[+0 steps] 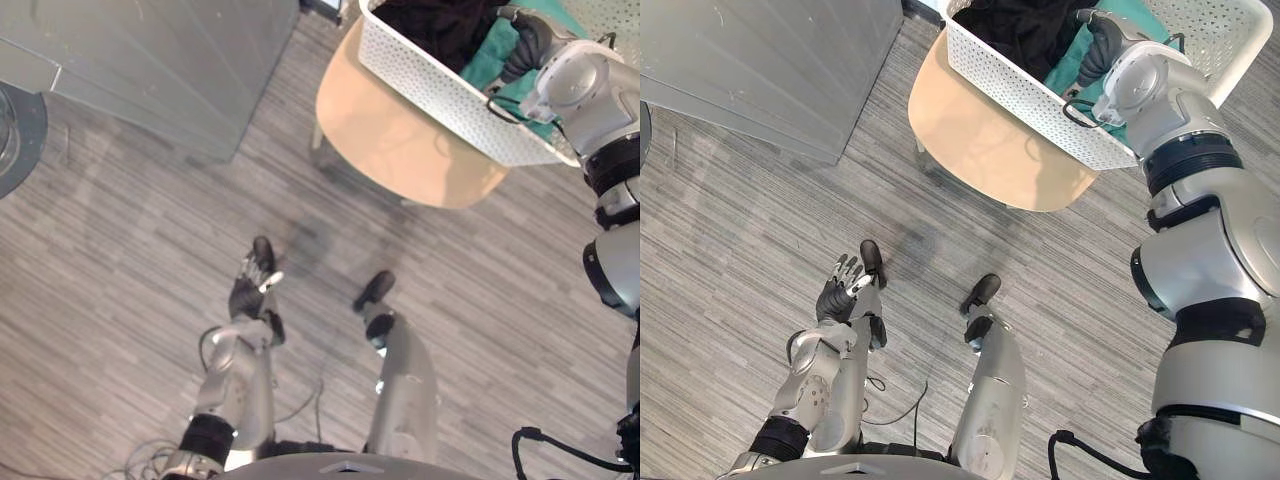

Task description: Pick up the laundry basket with both hands and put the clothes into the washing machine.

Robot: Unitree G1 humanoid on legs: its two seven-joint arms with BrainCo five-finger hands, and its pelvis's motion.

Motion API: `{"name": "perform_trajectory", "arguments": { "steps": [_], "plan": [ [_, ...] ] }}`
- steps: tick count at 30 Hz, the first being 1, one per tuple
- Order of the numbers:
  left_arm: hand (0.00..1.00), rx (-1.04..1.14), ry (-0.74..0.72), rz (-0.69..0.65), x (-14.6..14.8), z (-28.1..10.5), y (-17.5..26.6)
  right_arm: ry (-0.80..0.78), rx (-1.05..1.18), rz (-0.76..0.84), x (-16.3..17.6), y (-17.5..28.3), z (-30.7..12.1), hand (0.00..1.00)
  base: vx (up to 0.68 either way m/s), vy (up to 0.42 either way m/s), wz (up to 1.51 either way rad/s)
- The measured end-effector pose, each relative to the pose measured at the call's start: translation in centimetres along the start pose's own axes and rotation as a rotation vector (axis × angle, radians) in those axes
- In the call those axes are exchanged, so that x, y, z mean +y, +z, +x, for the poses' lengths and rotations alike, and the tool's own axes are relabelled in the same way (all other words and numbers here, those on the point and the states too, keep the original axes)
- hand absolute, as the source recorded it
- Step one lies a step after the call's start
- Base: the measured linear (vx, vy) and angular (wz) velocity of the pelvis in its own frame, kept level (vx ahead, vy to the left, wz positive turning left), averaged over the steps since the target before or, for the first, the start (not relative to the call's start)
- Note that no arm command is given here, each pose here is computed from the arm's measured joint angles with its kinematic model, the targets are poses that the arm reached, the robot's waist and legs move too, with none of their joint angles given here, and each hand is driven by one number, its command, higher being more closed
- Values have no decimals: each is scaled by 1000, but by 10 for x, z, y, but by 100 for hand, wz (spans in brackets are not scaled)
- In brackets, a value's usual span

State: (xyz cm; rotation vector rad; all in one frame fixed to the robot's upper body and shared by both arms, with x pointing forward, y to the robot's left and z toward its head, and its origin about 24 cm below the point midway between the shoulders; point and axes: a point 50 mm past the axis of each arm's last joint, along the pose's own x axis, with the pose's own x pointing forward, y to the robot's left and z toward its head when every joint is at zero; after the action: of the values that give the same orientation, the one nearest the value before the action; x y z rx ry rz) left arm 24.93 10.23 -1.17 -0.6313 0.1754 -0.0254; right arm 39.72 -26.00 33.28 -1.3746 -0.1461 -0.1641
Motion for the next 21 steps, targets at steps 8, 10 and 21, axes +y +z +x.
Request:
{"name": "perform_trajectory", "arguments": {
  "steps": [8,10,21],
  "plan": [
    [0,-58,-77,-67,-17,-3,11,20,72,-99,-5,-18,-3,0,17,-15,3],
    [0,-90,-93,-99,-21,-4,18,-1,91,-115,-15,-22,-4,0,12,-6,13],
    [0,-159,-121,-180,-29,-4,33,-214,120,-96,-44,-24,-7,0,35,-4,0]
  ]
}}
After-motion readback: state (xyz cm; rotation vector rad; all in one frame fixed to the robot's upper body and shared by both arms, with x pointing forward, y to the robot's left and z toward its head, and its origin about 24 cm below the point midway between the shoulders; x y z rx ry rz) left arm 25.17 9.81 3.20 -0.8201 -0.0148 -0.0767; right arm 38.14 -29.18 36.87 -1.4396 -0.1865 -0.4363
